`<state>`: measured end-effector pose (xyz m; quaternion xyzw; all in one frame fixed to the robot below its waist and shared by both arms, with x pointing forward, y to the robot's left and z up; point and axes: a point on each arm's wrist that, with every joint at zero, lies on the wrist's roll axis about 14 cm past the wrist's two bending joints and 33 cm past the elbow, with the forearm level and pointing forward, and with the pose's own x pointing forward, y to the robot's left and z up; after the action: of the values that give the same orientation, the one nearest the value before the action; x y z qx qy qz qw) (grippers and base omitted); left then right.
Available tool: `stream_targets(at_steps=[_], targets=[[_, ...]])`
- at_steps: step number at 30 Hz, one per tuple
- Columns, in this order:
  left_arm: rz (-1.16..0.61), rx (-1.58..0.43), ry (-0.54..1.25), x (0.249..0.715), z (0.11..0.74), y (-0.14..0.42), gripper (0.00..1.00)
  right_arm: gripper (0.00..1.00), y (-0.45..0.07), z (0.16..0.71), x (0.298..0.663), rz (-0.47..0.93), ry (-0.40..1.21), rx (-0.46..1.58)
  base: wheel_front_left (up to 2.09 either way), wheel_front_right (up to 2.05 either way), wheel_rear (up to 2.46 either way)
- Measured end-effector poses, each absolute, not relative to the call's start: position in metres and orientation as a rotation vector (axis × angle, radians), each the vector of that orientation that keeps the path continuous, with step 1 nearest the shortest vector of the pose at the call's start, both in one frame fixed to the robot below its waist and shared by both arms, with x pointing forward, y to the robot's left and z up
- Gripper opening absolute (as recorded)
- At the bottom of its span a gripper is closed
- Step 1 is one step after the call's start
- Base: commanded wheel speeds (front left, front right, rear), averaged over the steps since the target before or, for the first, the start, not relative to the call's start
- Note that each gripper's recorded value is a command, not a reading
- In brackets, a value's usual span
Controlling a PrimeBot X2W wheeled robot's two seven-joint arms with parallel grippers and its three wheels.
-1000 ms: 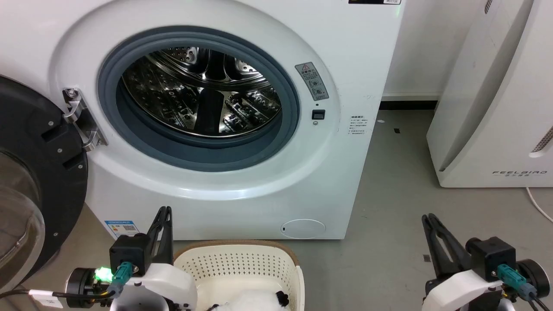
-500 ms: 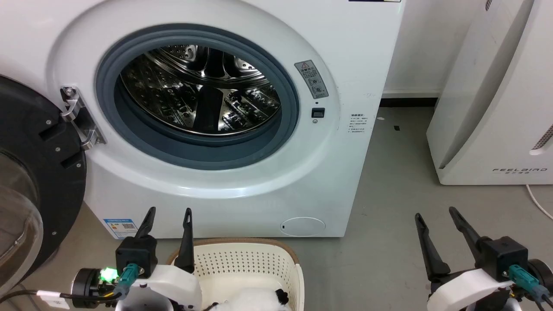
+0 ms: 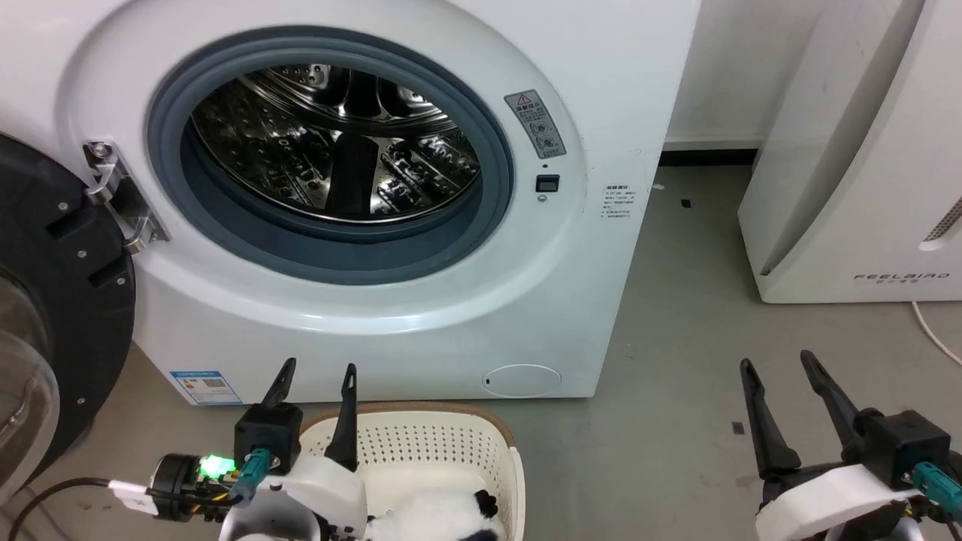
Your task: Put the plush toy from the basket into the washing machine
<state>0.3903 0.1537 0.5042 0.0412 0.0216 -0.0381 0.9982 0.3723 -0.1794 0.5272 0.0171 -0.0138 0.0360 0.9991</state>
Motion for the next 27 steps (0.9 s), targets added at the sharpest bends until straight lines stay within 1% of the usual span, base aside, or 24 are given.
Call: stream_targets(at_steps=[16,27], targets=[[-0.188,0.157,0.176,0.413,0.453,0.127,1.00,1.00,-0.193,0.526,0.384,0.031,-0.048,0.078,0.00,0.00,0.00],[-0.296,0.229,0.286,0.425,0.410,0.107,1.00,1.00,-0.204,0.523,0.394,-0.002,-0.061,0.103,0.00,0.00,0.00]])
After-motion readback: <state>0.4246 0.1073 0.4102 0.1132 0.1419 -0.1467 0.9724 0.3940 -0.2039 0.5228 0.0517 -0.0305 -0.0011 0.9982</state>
